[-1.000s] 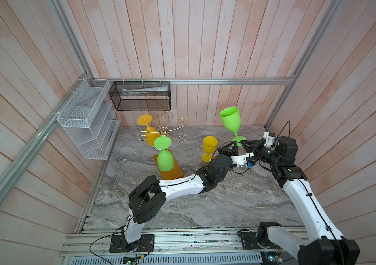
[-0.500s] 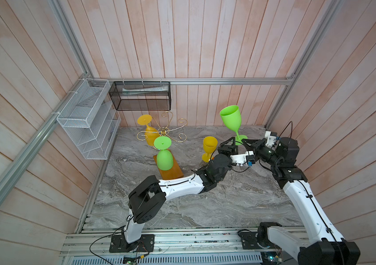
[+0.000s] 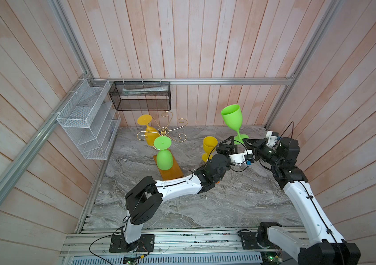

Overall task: Take the wine glass off the wine glass rack
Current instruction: Pick up the wine glass from the wine glass rack.

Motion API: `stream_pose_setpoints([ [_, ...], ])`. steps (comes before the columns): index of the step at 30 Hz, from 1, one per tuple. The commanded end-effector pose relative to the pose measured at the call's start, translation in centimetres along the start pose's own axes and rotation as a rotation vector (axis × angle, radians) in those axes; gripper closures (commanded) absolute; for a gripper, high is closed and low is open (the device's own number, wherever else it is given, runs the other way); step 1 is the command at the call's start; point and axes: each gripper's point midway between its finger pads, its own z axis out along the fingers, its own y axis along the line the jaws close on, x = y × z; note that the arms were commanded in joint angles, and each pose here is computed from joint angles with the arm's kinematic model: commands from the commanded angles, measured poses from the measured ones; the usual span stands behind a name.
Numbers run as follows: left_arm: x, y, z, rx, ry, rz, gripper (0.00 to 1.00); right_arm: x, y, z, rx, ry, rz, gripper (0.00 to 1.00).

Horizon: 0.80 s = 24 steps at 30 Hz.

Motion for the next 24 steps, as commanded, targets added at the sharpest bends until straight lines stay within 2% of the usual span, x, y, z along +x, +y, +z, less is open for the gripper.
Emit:
stream_pose_setpoints([
  [1, -0.4, 2.0, -0.9, -0.022, -0.009, -0.064, 0.4, -1.1, 2.6, -0.8, -0.065, -0.05, -0.049, 1.0],
  [5, -0.5, 2.8, -1.4, -0.002, -0.014, -0.118, 0.4, -1.7, 2.9, -0.9, -0.073, -0.067, -0.057, 1.0],
  [11, -1.3, 4.9, -2.0, 0.058, -0.04, -0.264, 0.4, -2.6, 2.8, -1.1, -0.076, -0.089, -0.059, 1.0],
  [20, -2.5, 9.1, -2.4, 0.254, -0.098, -0.593, 0.43, -3.3, 0.1, -1.3, -0.054, -0.116, -0.069, 1.0],
  [23, -3.7, 10.1, -2.8, 0.33, -0.137, -0.663, 0.43, -3.3, -1.1, -1.4, -0.039, -0.125, -0.084, 1.0],
  [24, -2.7, 11.1, -2.3, 0.331, -0.13, -0.68, 0.43, -3.2, -1.3, -1.4, -0.044, -0.126, -0.097, 1.0],
])
